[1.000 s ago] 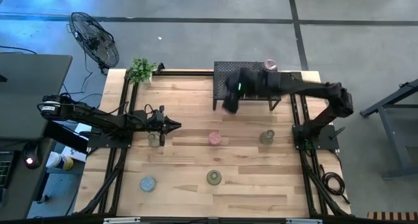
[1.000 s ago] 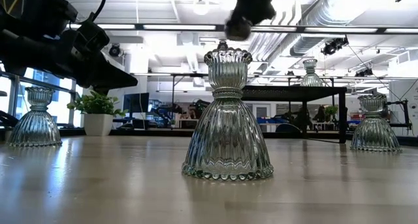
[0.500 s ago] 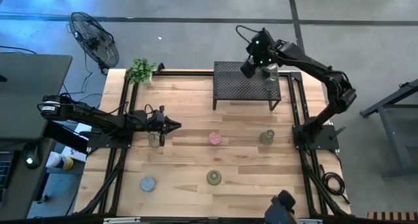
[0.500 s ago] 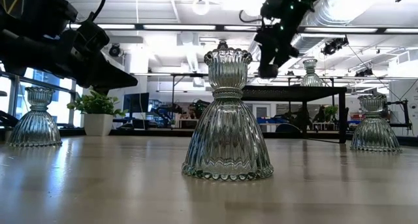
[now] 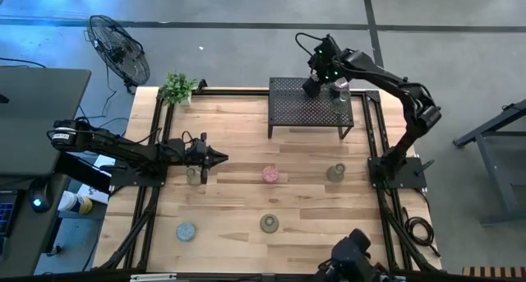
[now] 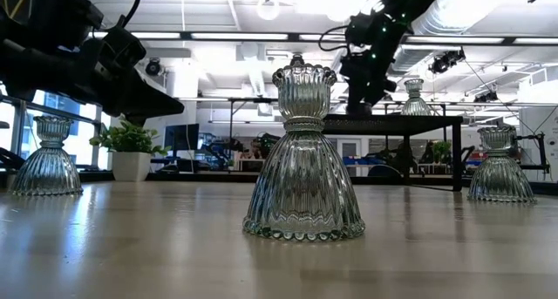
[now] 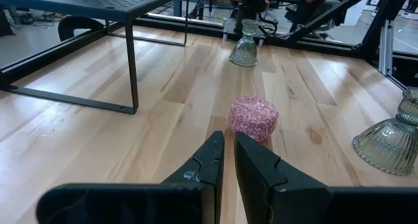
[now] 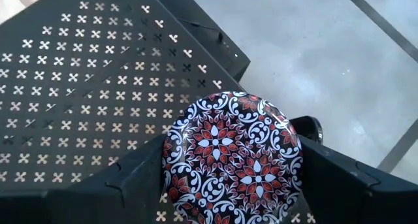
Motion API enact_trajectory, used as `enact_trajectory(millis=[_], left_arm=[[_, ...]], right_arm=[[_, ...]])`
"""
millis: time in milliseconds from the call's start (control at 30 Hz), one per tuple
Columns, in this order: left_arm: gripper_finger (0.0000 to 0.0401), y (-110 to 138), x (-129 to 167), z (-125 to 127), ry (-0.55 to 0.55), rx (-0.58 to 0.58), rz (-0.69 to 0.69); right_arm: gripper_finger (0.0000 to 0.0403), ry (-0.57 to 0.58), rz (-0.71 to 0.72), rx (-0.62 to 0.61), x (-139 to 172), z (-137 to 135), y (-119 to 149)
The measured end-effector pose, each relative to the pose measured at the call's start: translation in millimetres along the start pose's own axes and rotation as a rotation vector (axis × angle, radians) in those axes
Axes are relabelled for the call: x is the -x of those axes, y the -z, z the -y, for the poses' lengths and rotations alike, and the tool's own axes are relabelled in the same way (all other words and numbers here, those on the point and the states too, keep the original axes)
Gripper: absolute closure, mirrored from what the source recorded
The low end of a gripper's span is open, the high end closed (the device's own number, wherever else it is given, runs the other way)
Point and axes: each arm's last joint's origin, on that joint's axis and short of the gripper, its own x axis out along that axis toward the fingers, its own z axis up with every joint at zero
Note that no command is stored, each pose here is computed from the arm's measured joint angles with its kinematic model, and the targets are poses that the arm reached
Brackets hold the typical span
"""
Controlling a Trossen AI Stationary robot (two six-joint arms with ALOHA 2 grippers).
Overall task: Pick & Place candle stick holders
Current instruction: Put the black scented candle on the shelf
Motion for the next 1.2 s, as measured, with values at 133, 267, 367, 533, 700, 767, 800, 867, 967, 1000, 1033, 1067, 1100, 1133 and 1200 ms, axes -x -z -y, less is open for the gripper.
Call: enact_trajectory(millis=[133, 267, 367, 533, 700, 767, 800, 867, 967, 1000, 1033, 1067, 1100, 1133, 1200], left_arm=[[0.0367, 0, 0, 0, 0.0, 0.0, -0.001], [0.0367, 0, 0, 0, 0.0, 0.007, -0.001], [0.0367, 0, 0, 0, 0.0, 0.008, 0.0], [0.0367, 0, 0, 0, 0.0, 0.008, 0.0], [0.0367, 0, 0, 0, -0.001, 0.008, 0.0], [0.0367, 0, 0, 0, 0.0, 0.008, 0.0], [0.0367, 0, 0, 0, -0.001, 0.008, 0.0], [0.0367, 0, 0, 0, -0.001, 0.008, 0.0], [0.0367, 0, 0, 0, -0.001, 0.008, 0.0], [0.0367, 0, 0, 0, -0.002, 0.008, 0.0], [0.0367, 0, 0, 0, -0.004, 0.008, 0.0], [0.0367, 0, 0, 0, -0.004, 0.008, 0.0], [0.0367, 0, 0, 0, -0.004, 0.008, 0.0], [0.0367, 0, 0, 0, -0.004, 0.008, 0.0], [0.0367, 0, 0, 0, -0.004, 0.008, 0.0]], right_arm=[[0.0116, 0.007, -0.005, -0.017, -1, 6, 1], [0.0116, 0.011, -0.012, -0.057, -1, 12, 2], [0.0116, 0.007, -0.031, -0.07, -3, 13, 4], [0.0116, -0.003, -0.052, -0.07, -11, 13, 4], [0.0116, -0.01, -0.057, -0.069, -15, 12, 4], [0.0115, -0.01, -0.055, -0.069, -15, 12, 4], [0.0114, -0.009, -0.055, -0.071, -15, 12, 4], [0.0109, -0.009, -0.056, -0.073, -15, 12, 4], [0.0099, -0.011, -0.059, -0.073, -16, 12, 4], [0.0096, -0.014, -0.061, -0.073, -16, 12, 4], [0.0094, -0.017, -0.067, -0.073, -16, 12, 5], [0.0092, -0.019, -0.072, -0.074, -16, 12, 5], [0.0092, -0.02, -0.076, -0.073, -16, 12, 6], [0.0091, -0.02, -0.078, -0.073, -16, 12, 6], [0.009, -0.02, -0.078, -0.073, -16, 12, 6]])
